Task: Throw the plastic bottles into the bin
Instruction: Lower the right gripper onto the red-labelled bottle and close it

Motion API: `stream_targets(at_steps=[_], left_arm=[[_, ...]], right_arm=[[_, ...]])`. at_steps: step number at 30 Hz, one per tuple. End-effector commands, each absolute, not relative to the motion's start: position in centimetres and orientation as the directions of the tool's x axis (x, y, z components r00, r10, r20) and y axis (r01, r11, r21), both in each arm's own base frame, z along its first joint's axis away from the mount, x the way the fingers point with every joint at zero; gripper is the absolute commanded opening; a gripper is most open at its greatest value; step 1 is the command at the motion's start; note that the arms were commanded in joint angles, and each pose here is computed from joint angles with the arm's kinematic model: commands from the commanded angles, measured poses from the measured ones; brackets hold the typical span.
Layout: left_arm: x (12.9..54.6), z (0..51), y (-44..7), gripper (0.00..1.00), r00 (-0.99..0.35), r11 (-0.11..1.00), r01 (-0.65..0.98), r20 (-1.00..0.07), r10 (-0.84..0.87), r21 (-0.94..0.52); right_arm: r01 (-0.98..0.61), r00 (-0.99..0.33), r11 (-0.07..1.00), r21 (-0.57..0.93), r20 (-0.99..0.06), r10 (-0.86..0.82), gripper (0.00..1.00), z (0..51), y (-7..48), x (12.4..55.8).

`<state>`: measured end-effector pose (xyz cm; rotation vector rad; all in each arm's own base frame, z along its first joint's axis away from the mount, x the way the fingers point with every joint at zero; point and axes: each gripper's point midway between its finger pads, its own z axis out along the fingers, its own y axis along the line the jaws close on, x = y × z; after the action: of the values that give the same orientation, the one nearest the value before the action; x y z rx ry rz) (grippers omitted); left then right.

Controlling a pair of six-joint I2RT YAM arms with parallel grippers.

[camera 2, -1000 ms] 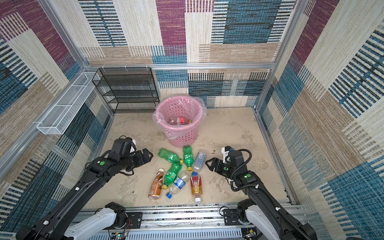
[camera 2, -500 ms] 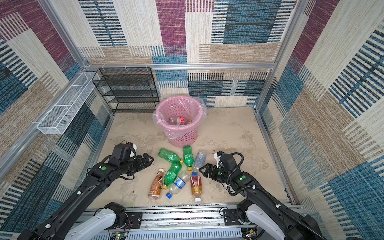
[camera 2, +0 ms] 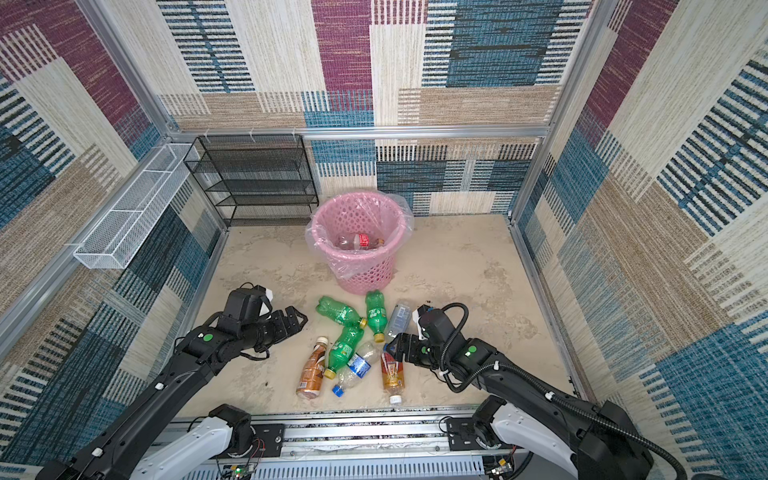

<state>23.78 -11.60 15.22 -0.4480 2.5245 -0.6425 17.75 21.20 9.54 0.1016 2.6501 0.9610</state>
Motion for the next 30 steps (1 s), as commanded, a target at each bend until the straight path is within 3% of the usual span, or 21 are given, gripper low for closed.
stream_targets(at_steps=[1,30], left_arm=[[23.8,15.3,-11.7,0.93,-0.817,0.820,-0.194,-0.374,-0.439,-0.539],[23.2,14.5,-11.5,0.92,-0.815,0.816,-0.203,-0.369,-0.447,-0.541]], right_arm=[[-0.013,-0.949,0.789,0.615,-0.255,0.183,0.86,8.9,21.0,17.4],[-0.010,-0.978,0.790,0.613,-0.171,0.120,0.82,5.9,23.5,14.7]])
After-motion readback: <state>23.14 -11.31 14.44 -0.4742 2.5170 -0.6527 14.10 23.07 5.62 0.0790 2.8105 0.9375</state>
